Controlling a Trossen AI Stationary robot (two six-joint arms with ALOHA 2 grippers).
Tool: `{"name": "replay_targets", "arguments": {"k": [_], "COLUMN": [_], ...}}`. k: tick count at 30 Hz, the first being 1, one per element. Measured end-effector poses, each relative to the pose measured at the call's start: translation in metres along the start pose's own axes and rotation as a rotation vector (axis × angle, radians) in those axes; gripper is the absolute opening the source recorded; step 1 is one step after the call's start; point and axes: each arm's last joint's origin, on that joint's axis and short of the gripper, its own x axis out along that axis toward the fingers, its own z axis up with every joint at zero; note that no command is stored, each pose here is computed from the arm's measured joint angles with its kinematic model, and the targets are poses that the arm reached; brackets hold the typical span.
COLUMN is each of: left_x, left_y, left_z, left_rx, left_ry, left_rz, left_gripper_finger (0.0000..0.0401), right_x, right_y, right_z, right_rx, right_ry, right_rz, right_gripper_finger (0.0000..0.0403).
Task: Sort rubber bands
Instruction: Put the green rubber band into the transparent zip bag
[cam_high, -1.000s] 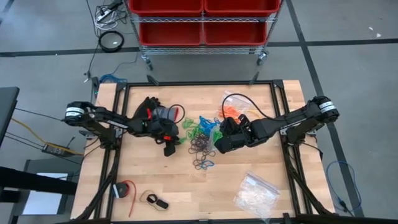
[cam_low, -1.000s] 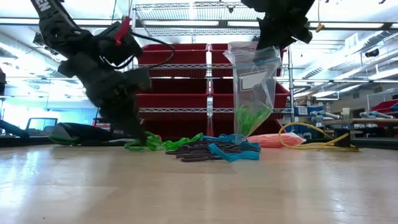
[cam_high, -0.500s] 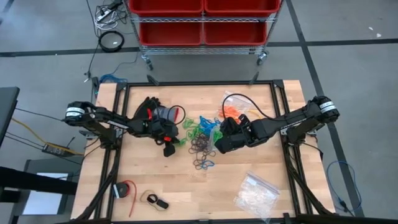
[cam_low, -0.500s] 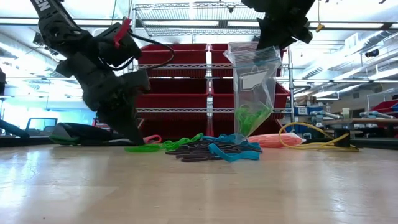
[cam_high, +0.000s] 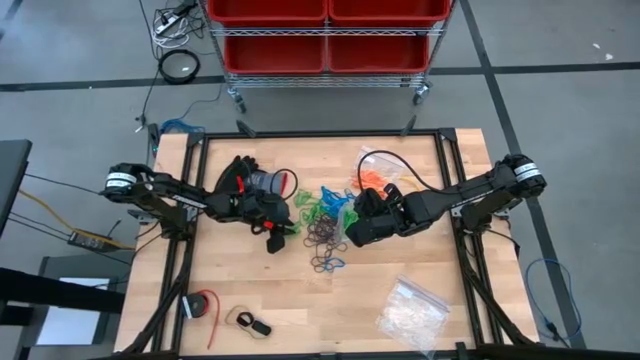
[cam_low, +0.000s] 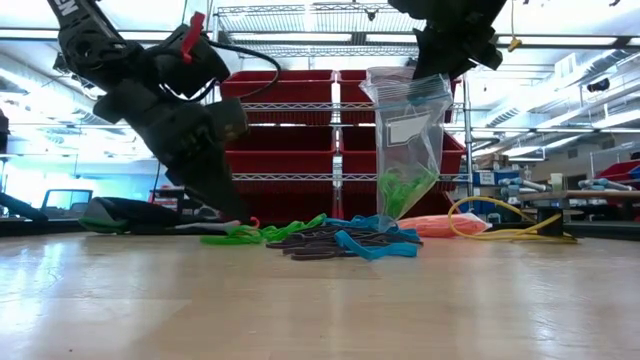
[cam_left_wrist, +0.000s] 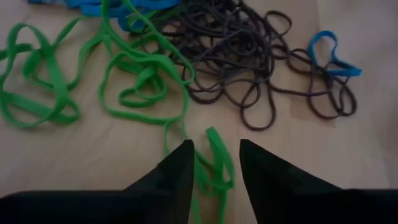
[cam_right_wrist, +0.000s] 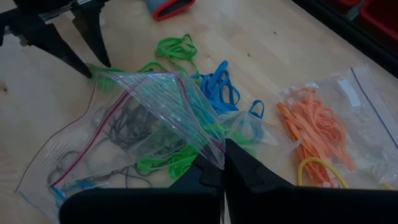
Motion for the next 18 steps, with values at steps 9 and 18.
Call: {"name": "replay_targets", "arguments": {"k": [9,18], "left_x": [0.0003,0.0070], "left_y": [-0.0061,-0.0050], "left_z": [-0.0040,-0.0091], "left_rx": [0.062,0.112], "left_ry": [0.015,0.040], "left_rz": [0.044,0.072], "left_gripper_finger": [0.0142,0.0142], "right_x": [-0.0001,-0.0001], "right_y": [0.0004,0.0007], "right_z": [0.0001,0.0003], "right_rx": [0.002,0.004], "right_ry": [-0.002,-0.005], "right_rz": [0.003,0.005], "right_gripper_finger": [0.0000,0.0000]}}
